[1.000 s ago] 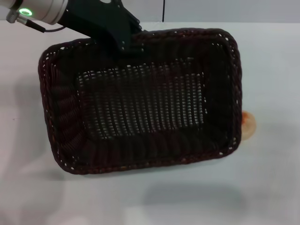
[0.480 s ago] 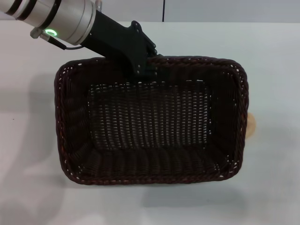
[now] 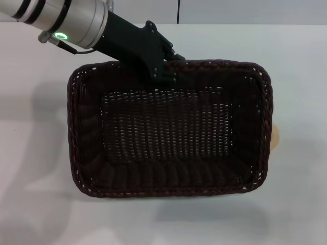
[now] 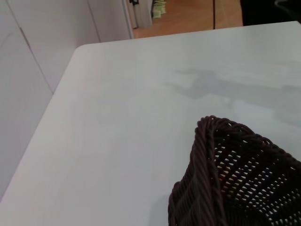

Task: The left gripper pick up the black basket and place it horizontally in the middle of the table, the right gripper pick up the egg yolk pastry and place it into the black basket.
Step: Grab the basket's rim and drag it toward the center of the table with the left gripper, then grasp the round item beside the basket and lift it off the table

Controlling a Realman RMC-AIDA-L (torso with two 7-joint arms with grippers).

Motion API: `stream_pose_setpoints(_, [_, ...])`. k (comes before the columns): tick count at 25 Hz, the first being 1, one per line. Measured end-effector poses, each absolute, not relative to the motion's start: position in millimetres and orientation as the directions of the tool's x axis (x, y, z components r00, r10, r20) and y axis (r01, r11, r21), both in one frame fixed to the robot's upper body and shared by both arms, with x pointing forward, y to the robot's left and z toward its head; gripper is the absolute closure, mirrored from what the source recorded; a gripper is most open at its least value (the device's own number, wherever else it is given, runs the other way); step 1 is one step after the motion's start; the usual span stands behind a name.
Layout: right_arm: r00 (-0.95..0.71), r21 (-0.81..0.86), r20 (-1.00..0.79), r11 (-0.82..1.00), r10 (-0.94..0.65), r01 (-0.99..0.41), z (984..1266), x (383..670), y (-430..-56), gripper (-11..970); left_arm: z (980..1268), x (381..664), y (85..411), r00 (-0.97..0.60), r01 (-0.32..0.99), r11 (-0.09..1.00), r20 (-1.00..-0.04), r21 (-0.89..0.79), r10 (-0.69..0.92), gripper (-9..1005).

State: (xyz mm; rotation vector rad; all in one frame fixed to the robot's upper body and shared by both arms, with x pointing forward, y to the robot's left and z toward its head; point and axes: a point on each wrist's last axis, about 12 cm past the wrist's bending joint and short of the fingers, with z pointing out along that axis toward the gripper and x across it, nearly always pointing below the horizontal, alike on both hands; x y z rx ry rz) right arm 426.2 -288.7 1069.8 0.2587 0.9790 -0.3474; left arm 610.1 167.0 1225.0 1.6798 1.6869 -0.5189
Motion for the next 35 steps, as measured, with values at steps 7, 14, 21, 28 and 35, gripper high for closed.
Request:
stream_pose_setpoints(7, [0.512, 0.056, -0.842, 0.915, -0.172, 0.4, 1070, 426, -289, 458, 1223, 613, 167, 0.078, 0.971, 0.11, -0.71, 0.214, 0.7, 613])
stream_pose_setpoints(14, [0.51, 0.052, -0.842, 0.914, -0.176, 0.401, 1070, 426, -290, 458, 1238, 623, 180, 0.071, 0.923, 0.267, -0.806, 0.276, 0.587, 485])
stream_pose_setpoints(21, [0.516, 0.051, -0.839, 0.919, -0.173, 0.391, 1070, 424, -288, 458, 1267, 617, 231, 0.096, 0.84, 0.485, -0.946, 0.244, 0.31, 468])
stream_pose_setpoints(28, [0.511, 0.061, -0.853, 0.953, -0.105, 0.298, 1067, 418, -268, 458, 1256, 581, 325, 0.189, 0.683, 0.73, -0.967, 0.002, -0.174, 473])
stream_pose_setpoints(35, [0.414, 0.075, -0.91, 0.987, 0.01, 0.142, 1054, 414, -239, 458, 1198, 548, 391, 0.303, 0.489, 0.834, -0.847, -0.254, -0.436, 478])
